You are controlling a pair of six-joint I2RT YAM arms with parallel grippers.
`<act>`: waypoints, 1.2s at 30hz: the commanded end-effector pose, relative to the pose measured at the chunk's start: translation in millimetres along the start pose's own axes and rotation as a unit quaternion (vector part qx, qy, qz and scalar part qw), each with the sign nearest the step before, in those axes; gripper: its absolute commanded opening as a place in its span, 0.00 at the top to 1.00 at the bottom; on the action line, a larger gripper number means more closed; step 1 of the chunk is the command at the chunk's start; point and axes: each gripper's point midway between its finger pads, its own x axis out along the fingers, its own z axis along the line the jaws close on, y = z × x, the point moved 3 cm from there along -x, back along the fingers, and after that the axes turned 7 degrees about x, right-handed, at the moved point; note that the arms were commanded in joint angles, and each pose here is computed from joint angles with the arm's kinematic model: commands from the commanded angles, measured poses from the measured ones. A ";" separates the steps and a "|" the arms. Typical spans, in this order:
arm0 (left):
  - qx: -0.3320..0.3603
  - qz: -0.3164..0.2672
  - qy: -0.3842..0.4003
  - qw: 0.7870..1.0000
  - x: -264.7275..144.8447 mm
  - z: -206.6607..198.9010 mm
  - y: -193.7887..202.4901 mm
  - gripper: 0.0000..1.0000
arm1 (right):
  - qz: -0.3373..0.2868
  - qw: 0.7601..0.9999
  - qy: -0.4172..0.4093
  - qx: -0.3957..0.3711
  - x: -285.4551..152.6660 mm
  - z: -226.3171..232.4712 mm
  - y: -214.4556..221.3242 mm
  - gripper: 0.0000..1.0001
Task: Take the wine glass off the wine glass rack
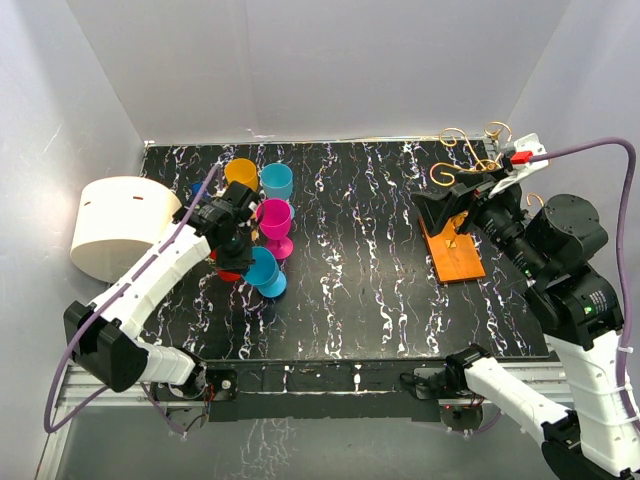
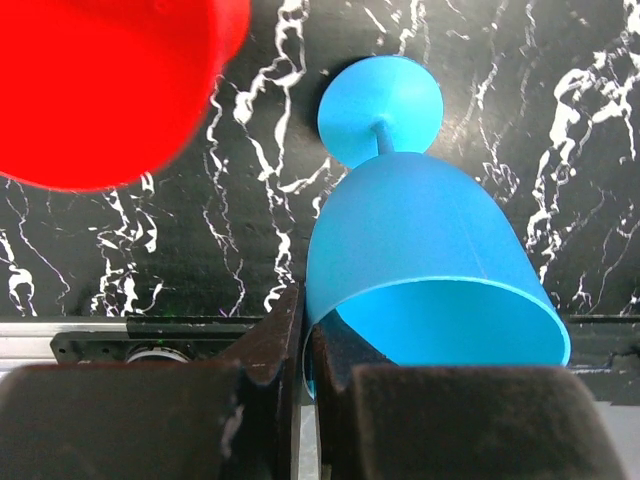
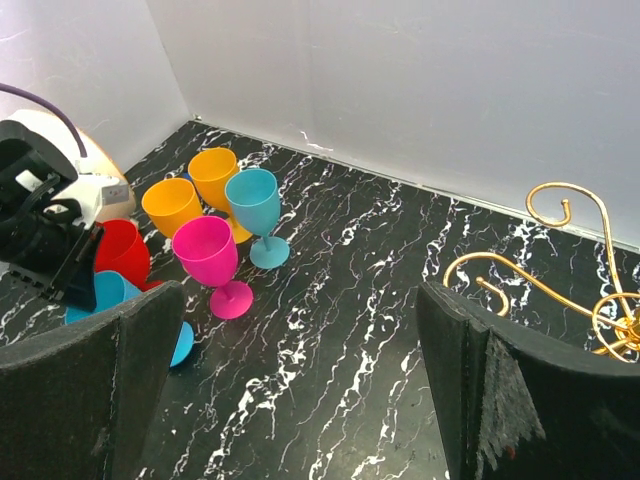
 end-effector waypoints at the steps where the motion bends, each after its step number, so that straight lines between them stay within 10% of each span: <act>1: 0.008 0.007 0.012 1.000 5.3 10.7 -0.4 1.00 | -0.039 0.999 0.011 -0.024 -7.1 0.3 -22.5 0.02; 20: -0.001 0.016 0.043 0.999 16.4 3.7 -4.2 0.81 | -0.073 0.997 -0.007 -0.012 -20.9 10.2 -38.9 0.02; 36: -0.006 -0.106 0.078 0.991 -79.7 4.8 -43.7 0.29 | -0.072 0.996 -0.001 0.060 -19.8 14.1 -43.9 0.02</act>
